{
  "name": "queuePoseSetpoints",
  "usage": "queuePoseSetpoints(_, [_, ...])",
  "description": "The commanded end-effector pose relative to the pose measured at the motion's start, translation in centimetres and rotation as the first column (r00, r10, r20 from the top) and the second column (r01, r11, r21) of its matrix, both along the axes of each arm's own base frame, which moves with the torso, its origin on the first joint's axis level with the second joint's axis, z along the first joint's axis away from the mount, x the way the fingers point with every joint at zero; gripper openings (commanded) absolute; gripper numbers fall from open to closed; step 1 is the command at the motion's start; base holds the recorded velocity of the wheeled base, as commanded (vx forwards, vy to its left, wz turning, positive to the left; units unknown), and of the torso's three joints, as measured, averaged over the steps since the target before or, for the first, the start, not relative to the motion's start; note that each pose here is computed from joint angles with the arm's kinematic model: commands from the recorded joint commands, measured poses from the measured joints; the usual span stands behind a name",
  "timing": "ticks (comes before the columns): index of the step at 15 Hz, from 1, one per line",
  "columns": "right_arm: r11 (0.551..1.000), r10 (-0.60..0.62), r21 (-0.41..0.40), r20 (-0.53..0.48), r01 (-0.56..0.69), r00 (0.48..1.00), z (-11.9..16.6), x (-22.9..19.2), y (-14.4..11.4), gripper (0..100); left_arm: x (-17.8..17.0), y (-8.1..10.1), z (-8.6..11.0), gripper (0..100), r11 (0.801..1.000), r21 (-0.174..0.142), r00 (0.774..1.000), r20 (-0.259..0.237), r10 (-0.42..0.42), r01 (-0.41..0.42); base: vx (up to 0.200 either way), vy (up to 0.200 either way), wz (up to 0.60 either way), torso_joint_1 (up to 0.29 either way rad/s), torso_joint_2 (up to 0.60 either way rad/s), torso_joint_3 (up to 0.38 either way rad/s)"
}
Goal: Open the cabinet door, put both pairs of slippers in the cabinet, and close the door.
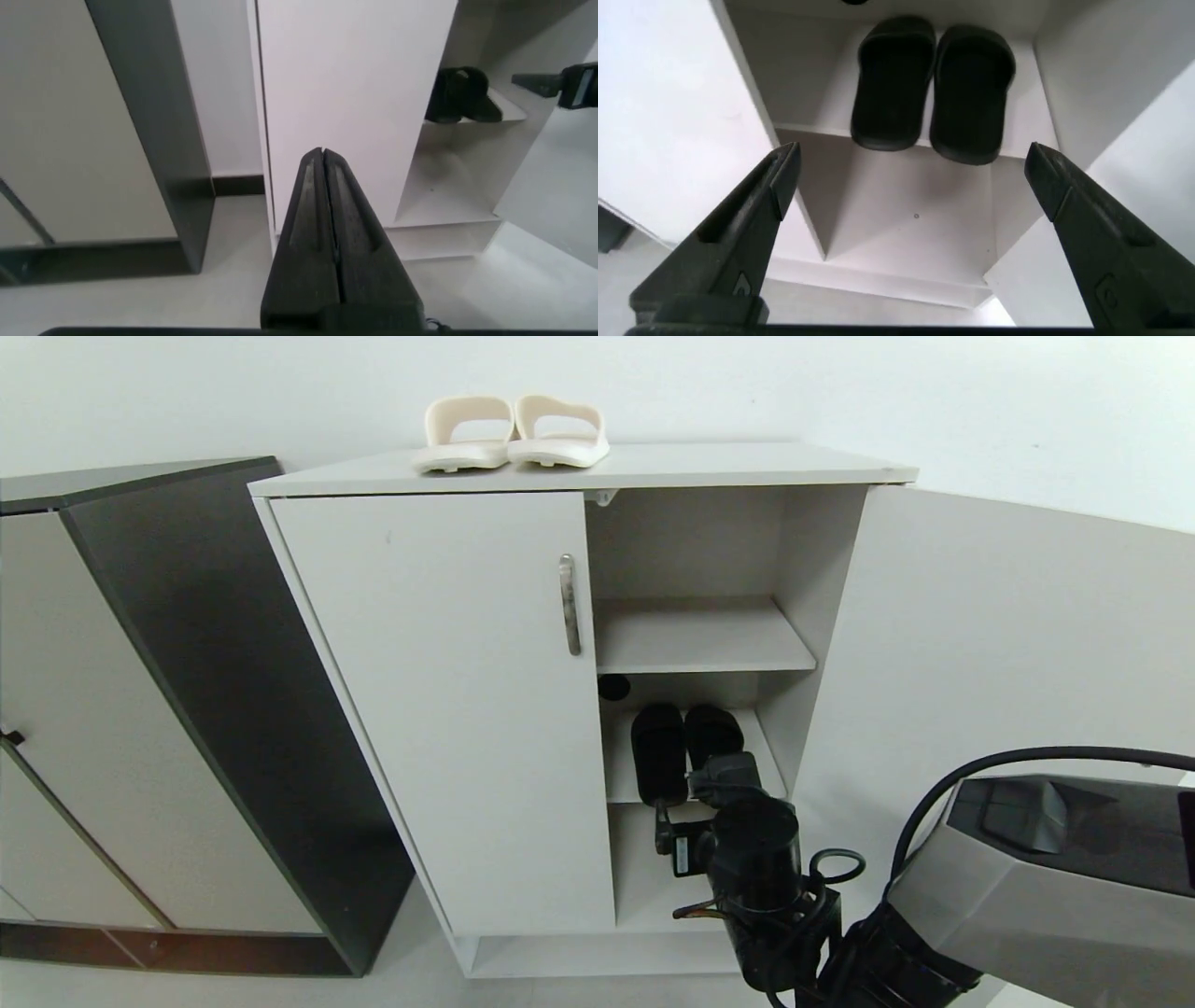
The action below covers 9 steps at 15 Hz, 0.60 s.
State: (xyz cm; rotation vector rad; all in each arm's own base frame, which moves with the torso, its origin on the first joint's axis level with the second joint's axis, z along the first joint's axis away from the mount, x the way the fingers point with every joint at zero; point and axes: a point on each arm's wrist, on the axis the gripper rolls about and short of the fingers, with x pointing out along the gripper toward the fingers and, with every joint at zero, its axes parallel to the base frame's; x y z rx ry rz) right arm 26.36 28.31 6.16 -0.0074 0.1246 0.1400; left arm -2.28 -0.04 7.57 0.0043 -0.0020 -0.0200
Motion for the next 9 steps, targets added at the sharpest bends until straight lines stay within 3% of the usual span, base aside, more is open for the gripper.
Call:
queuePoseSetpoints(1, [1.0, 0.003, -0.007, -0.006, -0.003, 1.0, -0.16, -0.29, -0.24, 100, 0.01, 0.0, 0.0, 0, 1.0, 0.002, 1.0, -0.002, 0.0, 0.0, 0.0, 0.0, 0.0, 0.0, 0.0, 0.0])
queuePoseSetpoints(5, [1.0, 0.011, -0.014, 0.001, -0.011, 1.0, -0.23, -0.48, -0.45, 100, 0.01, 0.0, 0.0, 0, 1.0, -0.003, 1.0, -0.002, -0.001, 0.001, 0.0, 0.0, 0.0, 0.0, 0.0, 0.0])
queuePoseSetpoints(9, [1.0, 0.011, -0.016, -0.001, -0.011, 1.0, -0.29, -0.52, -0.49, 100, 0.01, 0.0, 0.0, 0, 1.0, -0.003, 1.0, -0.002, -0.001, 0.001, 0.0, 0.2, 0.0, 0.004, 0.0, 0.004])
